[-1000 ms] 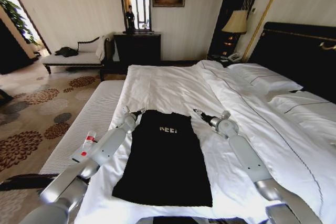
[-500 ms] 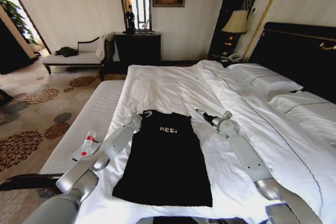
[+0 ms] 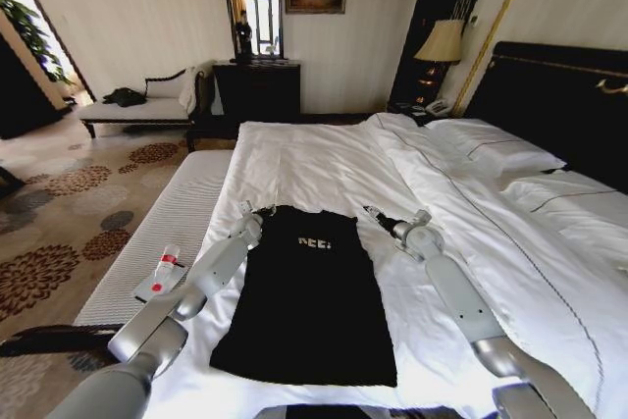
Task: Fold the clothes on the bed.
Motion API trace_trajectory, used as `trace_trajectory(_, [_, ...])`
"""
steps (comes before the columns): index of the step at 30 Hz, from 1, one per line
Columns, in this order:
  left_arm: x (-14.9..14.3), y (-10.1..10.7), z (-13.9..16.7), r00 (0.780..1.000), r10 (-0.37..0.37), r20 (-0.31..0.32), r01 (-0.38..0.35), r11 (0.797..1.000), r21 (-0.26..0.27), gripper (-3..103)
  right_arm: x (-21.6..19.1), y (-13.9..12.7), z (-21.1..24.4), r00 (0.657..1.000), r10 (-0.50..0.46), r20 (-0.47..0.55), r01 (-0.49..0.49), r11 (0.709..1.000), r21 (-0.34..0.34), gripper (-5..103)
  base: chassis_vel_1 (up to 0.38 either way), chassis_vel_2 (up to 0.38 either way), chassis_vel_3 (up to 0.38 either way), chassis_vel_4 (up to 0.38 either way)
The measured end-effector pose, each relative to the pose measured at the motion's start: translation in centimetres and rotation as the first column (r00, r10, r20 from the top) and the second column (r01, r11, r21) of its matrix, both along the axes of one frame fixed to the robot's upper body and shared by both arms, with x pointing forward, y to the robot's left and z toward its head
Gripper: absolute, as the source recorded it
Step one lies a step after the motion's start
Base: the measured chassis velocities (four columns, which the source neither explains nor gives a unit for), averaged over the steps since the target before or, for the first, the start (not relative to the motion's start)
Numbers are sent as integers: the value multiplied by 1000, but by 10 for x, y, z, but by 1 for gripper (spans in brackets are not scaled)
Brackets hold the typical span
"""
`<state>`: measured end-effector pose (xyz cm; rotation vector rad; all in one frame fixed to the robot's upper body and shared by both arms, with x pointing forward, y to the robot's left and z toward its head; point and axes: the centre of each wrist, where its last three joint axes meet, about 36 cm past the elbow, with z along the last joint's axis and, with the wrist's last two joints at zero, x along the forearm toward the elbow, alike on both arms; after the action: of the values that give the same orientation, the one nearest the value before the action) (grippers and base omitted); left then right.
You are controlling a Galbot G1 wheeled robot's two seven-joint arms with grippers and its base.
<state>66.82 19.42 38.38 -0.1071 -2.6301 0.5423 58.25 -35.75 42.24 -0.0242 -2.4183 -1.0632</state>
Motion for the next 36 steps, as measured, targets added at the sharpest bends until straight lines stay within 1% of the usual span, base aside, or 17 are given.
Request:
trace_trajectory(3, [-5,-5,-8,1000,-5,-9,5,1000,3,19,1,-2,-5,1000,-8,-9,8,1000,9,100,0,0,0,0])
trace_trajectory(5, [-6,-6,-10,1000,-4,-12,4,1000,2,19,1,-1,-6,1000,-7,-10,7,1000,11,100,0,0,0,0])
trace_trajectory(8, [-8,-8,-17,1000,5,-27,-5,1000,9,4,2,5,-10,1000,1,-12,-1,1000,24,100,0,0,0,0])
trace_trajectory(9, [-8,-8,-18,999,8,-31,-8,1000,11,2,3,8,-11,1000,5,-11,-5,999,32,100,0,0,0,0])
trace_trajectory(10, [-8,-8,-18,999,8,-31,-8,1000,11,2,3,8,-11,1000,5,-11,-5,999,32,100,0,0,0,0])
trace_trajectory(12, [-7,-8,-18,999,12,-34,-12,1000,12,1,4,14,-13,1000,14,-10,-14,999,51,100,0,0,0,0])
trace_trajectory(13, [-5,-9,-17,999,16,-36,-15,1000,12,1,7,20,-18,1000,23,-14,-22,997,76,100,0,0,0,0])
trace_trajectory(14, [-5,-9,-17,999,16,-36,-15,1000,12,1,7,20,-18,1000,23,-14,-22,997,76,100,0,0,0,0])
trace_trajectory(15, [-4,-10,-16,999,18,-36,-17,1000,9,1,9,25,-22,999,29,-18,-28,995,91,100,0,0,0,0])
trace_trajectory(18, [-2,-12,-17,999,23,-43,-23,1000,10,1,18,35,-31,999,38,-32,-34,993,111,100,0,0,0,0])
trace_trajectory(23, [0,-12,-15,998,37,-43,-36,999,8,1,26,44,-40,998,47,-49,-42,993,109,100,0,0,0,0])
trace_trajectory(25, [-1,-7,-8,999,44,-31,-44,999,9,1,30,48,-45,997,51,-57,-44,993,109,100,0,0,0,0])
trace_trajectory(32, [-4,0,6,999,49,-5,-49,999,-4,1,32,47,-47,997,47,-56,-41,993,107,100,0,0,0,0])
trace_trajectory(34, [-7,5,9,999,42,-2,-42,999,15,1,31,45,-47,998,43,-55,-37,994,103,100,0,0,0,0])
trace_trajectory(35, [-8,6,9,999,39,-4,-39,999,21,-1,31,45,-48,998,42,-55,-36,994,103,100,0,0,0,0])
trace_trajectory(36, [-9,9,9,999,34,-7,-34,999,32,3,31,45,-48,998,41,-54,-36,994,102,100,0,0,0,0])
